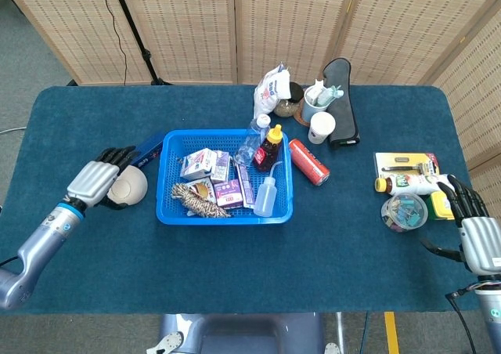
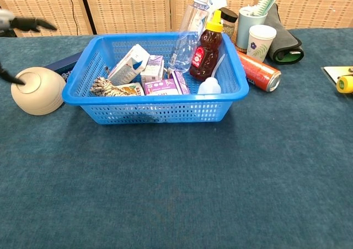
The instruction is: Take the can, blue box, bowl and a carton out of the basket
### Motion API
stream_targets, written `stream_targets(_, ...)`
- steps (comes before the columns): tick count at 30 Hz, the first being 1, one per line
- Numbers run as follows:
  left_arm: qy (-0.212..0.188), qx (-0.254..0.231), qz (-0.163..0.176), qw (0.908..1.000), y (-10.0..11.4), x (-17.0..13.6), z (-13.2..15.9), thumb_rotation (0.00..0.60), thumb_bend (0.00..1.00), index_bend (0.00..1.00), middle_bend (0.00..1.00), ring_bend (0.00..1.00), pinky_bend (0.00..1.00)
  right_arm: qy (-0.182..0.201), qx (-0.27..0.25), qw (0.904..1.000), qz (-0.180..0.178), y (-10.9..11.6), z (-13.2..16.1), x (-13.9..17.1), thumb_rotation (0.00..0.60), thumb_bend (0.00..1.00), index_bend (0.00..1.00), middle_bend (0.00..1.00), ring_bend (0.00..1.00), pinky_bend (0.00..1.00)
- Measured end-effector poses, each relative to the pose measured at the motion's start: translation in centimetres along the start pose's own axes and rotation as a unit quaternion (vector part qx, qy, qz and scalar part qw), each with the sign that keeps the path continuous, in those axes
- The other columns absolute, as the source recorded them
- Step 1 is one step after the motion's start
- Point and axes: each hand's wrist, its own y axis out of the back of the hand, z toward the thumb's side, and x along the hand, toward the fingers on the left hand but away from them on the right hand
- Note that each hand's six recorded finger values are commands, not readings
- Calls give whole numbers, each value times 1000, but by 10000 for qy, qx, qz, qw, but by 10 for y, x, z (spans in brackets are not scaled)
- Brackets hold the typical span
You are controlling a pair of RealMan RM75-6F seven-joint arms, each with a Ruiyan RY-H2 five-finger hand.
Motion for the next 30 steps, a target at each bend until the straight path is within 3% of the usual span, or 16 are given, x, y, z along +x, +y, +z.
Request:
stream_targets(7,-414,188,125,9989,22,37,55,600,103,0,0,0,0,-46,2,10000,-29,2,-3,0,600,0,0,0,0,92)
stream_targets(16,-546,270,28,9981,7,85,117,600,103,0,0,0,0,-158,-2,9999,-48,5,-12,0,600,0,0,0,0,92)
stream_targets(25,-368,322,29,9988,-4,109,132,600,103,0,0,0,14,-187,-18,9998,-41,6,-15,0,600,0,0,0,0,93)
stream_targets(30,-340,283,42,9990,-10,121,140,600,104,13,21,52,128,-177,-6,9998,-39,5,-14,-1,600,0,0,0,0,93)
